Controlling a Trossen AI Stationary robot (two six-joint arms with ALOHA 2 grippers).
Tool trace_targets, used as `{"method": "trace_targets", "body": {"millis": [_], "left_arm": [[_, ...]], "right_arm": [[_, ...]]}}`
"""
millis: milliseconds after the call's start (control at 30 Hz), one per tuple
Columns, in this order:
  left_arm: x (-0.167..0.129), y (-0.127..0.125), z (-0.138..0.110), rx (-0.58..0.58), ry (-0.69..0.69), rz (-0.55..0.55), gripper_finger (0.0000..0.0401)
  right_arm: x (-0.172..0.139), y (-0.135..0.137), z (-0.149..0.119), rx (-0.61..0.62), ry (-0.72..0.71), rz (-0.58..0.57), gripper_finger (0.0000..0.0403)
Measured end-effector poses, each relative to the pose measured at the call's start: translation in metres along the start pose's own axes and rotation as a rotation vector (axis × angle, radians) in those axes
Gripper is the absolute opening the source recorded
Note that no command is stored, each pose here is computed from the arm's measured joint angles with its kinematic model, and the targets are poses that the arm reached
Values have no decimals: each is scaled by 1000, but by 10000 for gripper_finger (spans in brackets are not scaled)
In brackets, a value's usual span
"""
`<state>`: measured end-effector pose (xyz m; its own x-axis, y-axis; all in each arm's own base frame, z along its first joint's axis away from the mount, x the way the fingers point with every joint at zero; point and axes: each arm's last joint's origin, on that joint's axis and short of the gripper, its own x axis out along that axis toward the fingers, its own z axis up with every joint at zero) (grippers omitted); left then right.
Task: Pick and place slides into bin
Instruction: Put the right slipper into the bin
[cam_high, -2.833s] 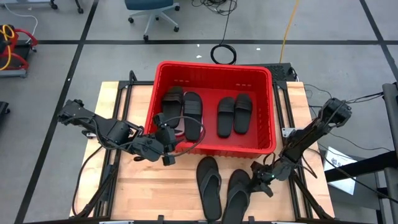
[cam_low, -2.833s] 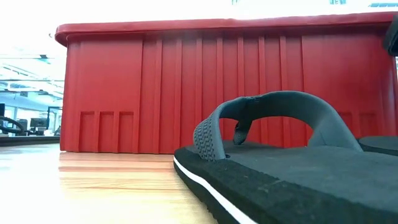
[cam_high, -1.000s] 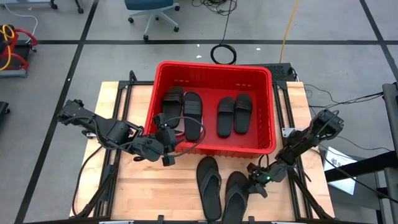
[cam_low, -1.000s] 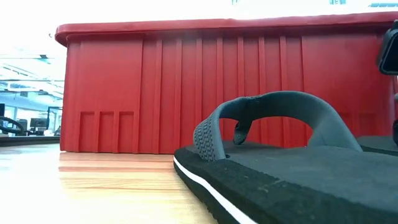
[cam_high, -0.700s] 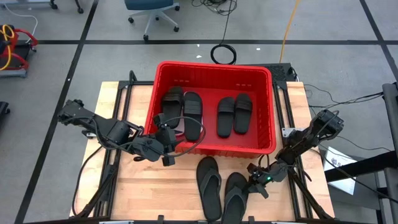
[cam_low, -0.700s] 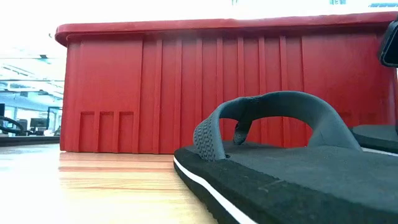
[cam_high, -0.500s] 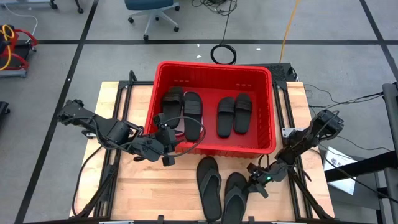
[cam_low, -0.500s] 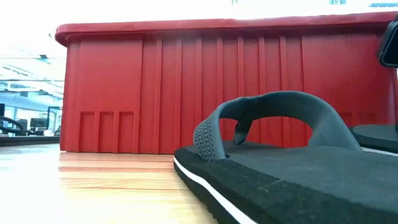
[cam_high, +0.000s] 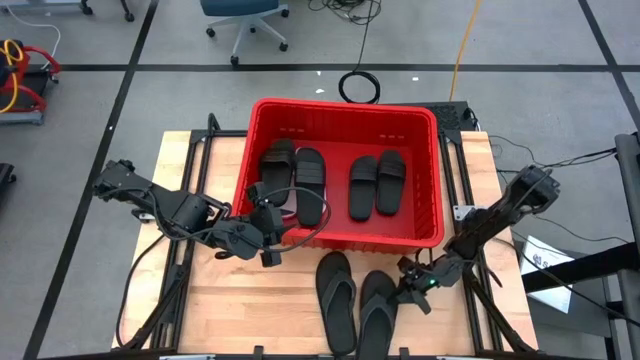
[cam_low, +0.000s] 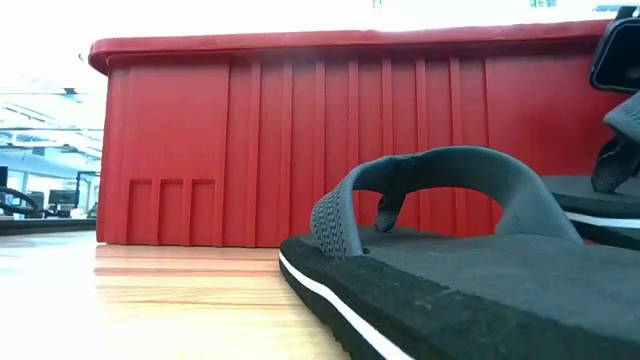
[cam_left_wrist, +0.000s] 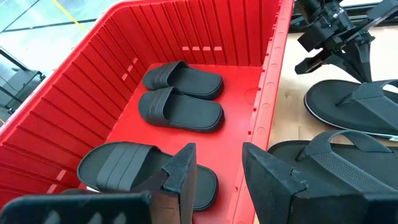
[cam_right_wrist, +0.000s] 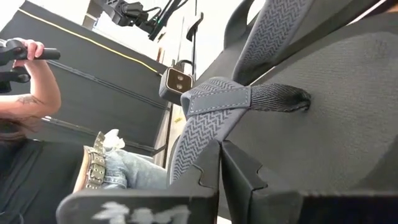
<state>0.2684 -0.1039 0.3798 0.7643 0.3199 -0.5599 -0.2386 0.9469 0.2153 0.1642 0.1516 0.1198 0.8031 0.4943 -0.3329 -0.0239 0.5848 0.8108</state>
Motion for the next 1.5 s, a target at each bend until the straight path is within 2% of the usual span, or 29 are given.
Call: {"method": "trace_targets", "body": {"millis": [133,300,400,600,933,1167,1500], "left_arm": [[0,0,0,0,0,0,129],[0,0,0,-7,0,0,129],[0,0,0,-7,0,0,129],[0,0,0,-12,-1,0,129],[0,0,0,-19,0,-2,129],[0,0,0,-21,0,-2,129],[0,0,0,-28,1,-4,129]], "right_arm": [[-6,3,3,-28,8,-22,0],[-16,0,7,-47,8,-124,0],[-22,2,12,-50,-26,-145,0],[-28,9,20,-103,-63,-104,0],[-30,10,22,-101,-68,-103,0],[-32,21,25,-103,-109,-6,0],[-43,33,32,-153,-152,68,0]]}}
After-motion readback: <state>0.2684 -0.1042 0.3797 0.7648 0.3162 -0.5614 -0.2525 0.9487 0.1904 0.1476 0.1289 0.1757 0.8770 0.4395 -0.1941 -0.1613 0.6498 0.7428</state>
